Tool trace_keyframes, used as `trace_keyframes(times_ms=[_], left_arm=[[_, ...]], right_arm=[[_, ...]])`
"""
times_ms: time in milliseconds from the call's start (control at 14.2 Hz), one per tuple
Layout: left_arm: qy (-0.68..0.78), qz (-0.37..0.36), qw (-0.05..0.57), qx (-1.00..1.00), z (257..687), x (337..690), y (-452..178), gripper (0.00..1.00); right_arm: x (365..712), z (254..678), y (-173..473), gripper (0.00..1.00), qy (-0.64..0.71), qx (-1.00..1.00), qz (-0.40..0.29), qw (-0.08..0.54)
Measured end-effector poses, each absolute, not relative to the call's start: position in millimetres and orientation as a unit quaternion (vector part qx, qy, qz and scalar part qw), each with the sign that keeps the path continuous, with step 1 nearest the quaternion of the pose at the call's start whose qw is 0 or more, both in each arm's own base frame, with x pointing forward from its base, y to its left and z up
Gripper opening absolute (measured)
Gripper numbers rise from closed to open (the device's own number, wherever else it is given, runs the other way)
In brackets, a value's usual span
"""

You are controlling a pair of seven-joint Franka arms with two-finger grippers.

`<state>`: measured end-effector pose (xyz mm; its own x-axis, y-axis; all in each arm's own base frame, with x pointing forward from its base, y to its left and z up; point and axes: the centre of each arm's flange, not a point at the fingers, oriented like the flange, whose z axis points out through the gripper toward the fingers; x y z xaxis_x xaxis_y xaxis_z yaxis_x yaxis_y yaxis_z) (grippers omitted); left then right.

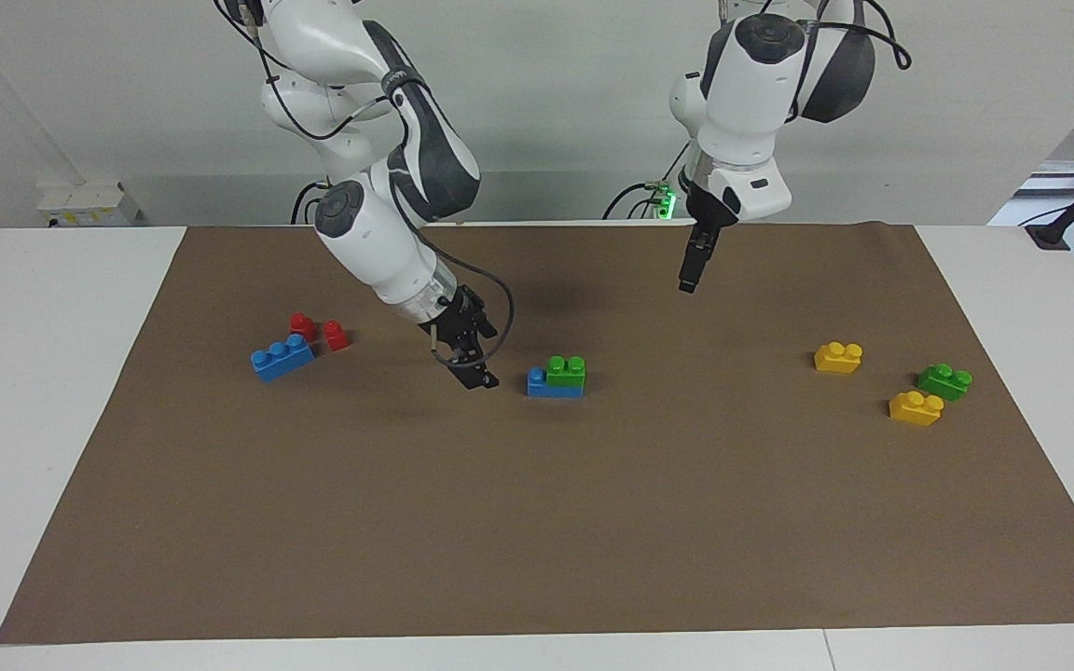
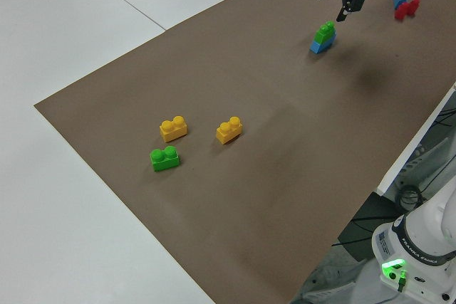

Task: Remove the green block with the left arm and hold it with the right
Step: 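Move the left gripper and the right gripper to the green-blue brick pair, then grasp the green brick with the left gripper while the right gripper grasps the blue brick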

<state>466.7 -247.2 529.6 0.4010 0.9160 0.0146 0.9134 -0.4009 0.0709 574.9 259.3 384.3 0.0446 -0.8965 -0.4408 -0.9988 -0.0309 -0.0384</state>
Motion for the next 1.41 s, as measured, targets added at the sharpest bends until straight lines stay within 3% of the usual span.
trace_keyframes(times_ms=[633,844,985,1055,1126,1337,1407], left_arm=[[0.699,-0.008,0.077,0.711,420.4,469.0,-351.7,1.0],[0.713,-0.008,0.082,0.696,406.0,474.3,-363.1,1.0],[0.718,-0.008,0.08,0.692,402.3,477.9,-365.0,1.0],[0.721,-0.002,0.077,0.689,397.5,479.6,-366.1,1.0],[0.722,0.005,0.073,0.688,392.2,480.9,-369.6,1.0],[0.725,0.008,0.067,0.685,375.8,487.9,-384.9,1.0],[0.725,0.007,0.069,0.685,375.8,491.9,-387.4,1.0]], right_arm=[[563.2,307.1,311.3,1.0,0.676,-0.701,0.131,0.184],[562.9,291.6,316.1,1.0,0.678,-0.7,0.123,0.187],[563.4,288.9,315.2,0.81,0.679,-0.699,0.122,0.186],[563.5,288.9,315.0,0.8,0.679,-0.699,0.122,0.187],[563.6,288.9,314.8,0.72,0.682,-0.696,0.124,0.188],[565.2,289.4,312.7,0.34,0.7,-0.672,0.137,0.201],[565.7,289.5,312.1,0.34,0.701,-0.67,0.136,0.202]])
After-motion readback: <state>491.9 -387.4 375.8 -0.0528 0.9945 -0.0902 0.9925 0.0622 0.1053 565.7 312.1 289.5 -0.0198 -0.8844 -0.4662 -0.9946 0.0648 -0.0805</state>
